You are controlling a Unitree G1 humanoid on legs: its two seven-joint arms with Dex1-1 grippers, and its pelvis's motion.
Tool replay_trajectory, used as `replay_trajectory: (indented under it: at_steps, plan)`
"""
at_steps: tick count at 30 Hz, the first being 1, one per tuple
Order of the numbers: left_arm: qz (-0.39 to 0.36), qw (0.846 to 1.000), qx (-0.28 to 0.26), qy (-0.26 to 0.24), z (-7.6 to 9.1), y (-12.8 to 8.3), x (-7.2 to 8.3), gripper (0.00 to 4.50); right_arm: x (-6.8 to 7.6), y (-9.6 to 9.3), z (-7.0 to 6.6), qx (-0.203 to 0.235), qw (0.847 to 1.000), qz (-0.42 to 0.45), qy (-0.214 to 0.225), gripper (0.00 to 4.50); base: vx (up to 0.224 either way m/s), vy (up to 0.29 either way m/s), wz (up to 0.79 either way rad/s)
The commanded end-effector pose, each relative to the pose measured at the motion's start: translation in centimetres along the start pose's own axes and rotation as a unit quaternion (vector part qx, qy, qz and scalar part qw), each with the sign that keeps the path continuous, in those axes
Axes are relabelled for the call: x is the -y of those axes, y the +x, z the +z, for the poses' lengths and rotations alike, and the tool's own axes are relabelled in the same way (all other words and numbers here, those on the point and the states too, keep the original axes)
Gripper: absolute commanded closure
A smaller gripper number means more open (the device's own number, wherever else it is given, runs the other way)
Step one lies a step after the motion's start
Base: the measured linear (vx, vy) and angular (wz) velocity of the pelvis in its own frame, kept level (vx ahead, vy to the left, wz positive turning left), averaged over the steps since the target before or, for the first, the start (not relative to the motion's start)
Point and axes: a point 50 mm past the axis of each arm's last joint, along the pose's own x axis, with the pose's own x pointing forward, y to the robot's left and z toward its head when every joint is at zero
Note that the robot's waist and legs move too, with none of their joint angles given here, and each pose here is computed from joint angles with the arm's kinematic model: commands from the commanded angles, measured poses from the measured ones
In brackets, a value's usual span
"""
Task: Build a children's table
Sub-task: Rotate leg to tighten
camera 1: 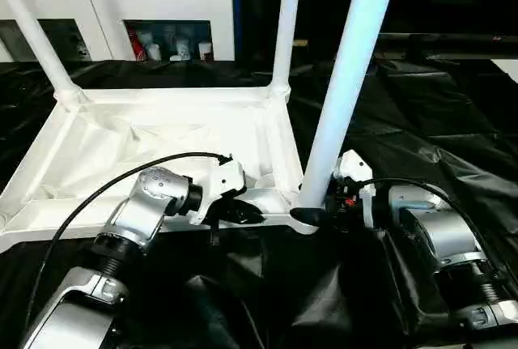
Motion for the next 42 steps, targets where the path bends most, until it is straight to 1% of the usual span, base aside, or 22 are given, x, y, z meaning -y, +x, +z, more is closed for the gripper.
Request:
replay_trajectory:
  at_steps: [1, 3, 5, 6, 8, 9, 10, 11, 12, 13, 14, 16, 18, 20, 22, 26, 27, 28, 32, 37, 39, 42]
  plan:
    - [0.021, 0.999, 0.022, 0.02, 1.5, 0.7, -0.4, 4.5, -2.9, 3.1, 0.1, 0.003, 0.992, 0.128, -0.001, 1.85, 0.0, 0.0, 0.0]
    - [0.038, 0.999, 0.032, 0.01, 1.7, 0.9, -0.7, 4.5, -2.7, 3.3, 0.0, 0.01, 0.995, 0.102, -0.004, 1.9, 0.0, 0.0, 0.0]
    - [0.061, 0.997, 0.04, -0.001, 2.1, 1.1, -1.1, 4.5, -2.2, 4.0, -0.1, 0.021, 0.998, 0.055, 0.007, 1.94, 0.0, 0.0, 0.0]
    - [0.061, 0.997, 0.04, -0.001, 2.1, 1.1, -1.1, 4.5, -2.2, 4.0, -0.1, 0.021, 0.998, 0.055, 0.007, 1.94, 0.0, 0.0, 0.0]
    - [0.099, 0.994, 0.052, -0.022, 2.7, 1.6, -1.7, 4.5, -1.1, 5.2, -0.2, 0.029, 0.998, -0.034, 0.035, 1.96, 0.0, 0.0, 0.0]
    - [0.126, 0.99, 0.057, -0.034, 3.2, 2.2, -2.1, 4.5, -0.4, 6.1, -0.3, 0.036, 0.992, -0.102, 0.058, 1.96, -0.066, 0.001, -0.08]
    - [0.139, 0.988, 0.056, -0.04, 3.4, 2.5, -2.3, 4.5, -0.2, 6.6, -0.2, 0.04, 0.988, -0.131, 0.072, 1.96, -0.052, 0.003, -0.08]
    - [0.141, 0.988, 0.056, -0.041, 3.5, 2.6, -2.3, 4.5, -0.1, 6.7, -0.2, 0.041, 0.987, -0.136, 0.075, 1.96, -0.055, 0.012, -0.09]
    - [0.163, 0.984, 0.051, -0.049, 3.7, 3.2, -2.5, 4.5, 0.2, 7.5, -0.1, 0.044, 0.977, -0.182, 0.098, 1.96, 0.0, 0.0, 0.0]
    - [0.164, 0.984, 0.051, -0.049, 3.8, 3.2, -2.5, 4.5, 0.3, 7.5, -0.1, 0.044, 0.976, -0.186, 0.1, 1.96, 0.0, 0.0, 0.0]
    - [0.181, 0.981, 0.049, -0.057, 4.0, 3.8, -2.6, 4.5, 0.5, 8.2, 0.1, 0.049, 0.965, -0.229, 0.119, 1.96, 0.0, 0.0, 0.0]
    - [0.19, 0.978, 0.052, -0.062, 4.2, 4.2, -2.6, 4.5, 0.6, 8.7, 0.3, 0.053, 0.957, -0.252, 0.131, 1.96, 0.0, 0.0, 0.0]
    - [0.184, 0.98, 0.056, -0.057, 4.4, 4.6, -2.4, 4.5, 0.4, 9.2, 0.8, 0.058, 0.96, -0.247, 0.12, 1.96, 0.0, 0.0, 0.0]
    - [0.178, 0.981, 0.061, -0.055, 4.6, 4.8, -2.2, 4.5, 0.0, 9.5, 1.3, 0.073, 0.965, -0.223, 0.115, 1.41, 0.0, 0.0, 0.0]
    - [0.166, 0.983, 0.062, -0.044, 4.7, 4.9, -2.0, 4.5, -0.2, 9.6, 1.6, 0.085, 0.968, -0.204, 0.118, 1.27, 0.0, 0.0, 0.0]
    - [0.141, 0.988, 0.062, -0.027, 4.2, 4.4, -1.5, 4.5, -0.6, 9.1, 1.7, 0.072, 0.983, -0.155, 0.065, 0.9, 0.0, 0.0, 0.0]
    - [0.14, 0.988, 0.062, -0.026, 4.2, 4.4, -1.5, 4.5, -0.6, 9.1, 1.7, 0.071, 0.984, -0.151, 0.063, 0.81, 0.0, 0.0, 0.0]
    - [0.129, 0.99, 0.055, -0.019, 3.9, 4.0, -1.4, 4.5, -1.0, 8.6, 1.7, 0.068, 0.991, -0.111, 0.039, 0.81, 0.0, 0.0, 0.0]
    - [0.122, 0.991, 0.045, -0.014, 3.2, 3.1, -1.6, 4.5, -1.8, 7.2, 1.5, 0.052, 0.998, -0.021, -0.001, 0.81, 0.015, -0.002, 0.0]
    - [0.102, 0.994, 0.041, -0.002, 2.8, 2.3, -1.5, 4.5, -2.4, 5.9, 1.1, 0.037, 0.998, 0.044, -0.018, 0.81, 0.0, 0.0, 0.0]
    - [0.073, 0.996, 0.038, 0.012, 2.6, 1.9, -1.1, 4.5, -2.8, 5.0, 0.7, 0.021, 0.996, 0.086, -0.026, 0.81, 0.0, 0.0, 0.0]
    - [0.045, 0.998, 0.032, 0.025, 2.4, 1.7, -0.6, 4.5, -2.9, 4.6, 0.7, 0.016, 0.994, 0.104, -0.023, 0.81, 0.0, 0.0, 0.0]
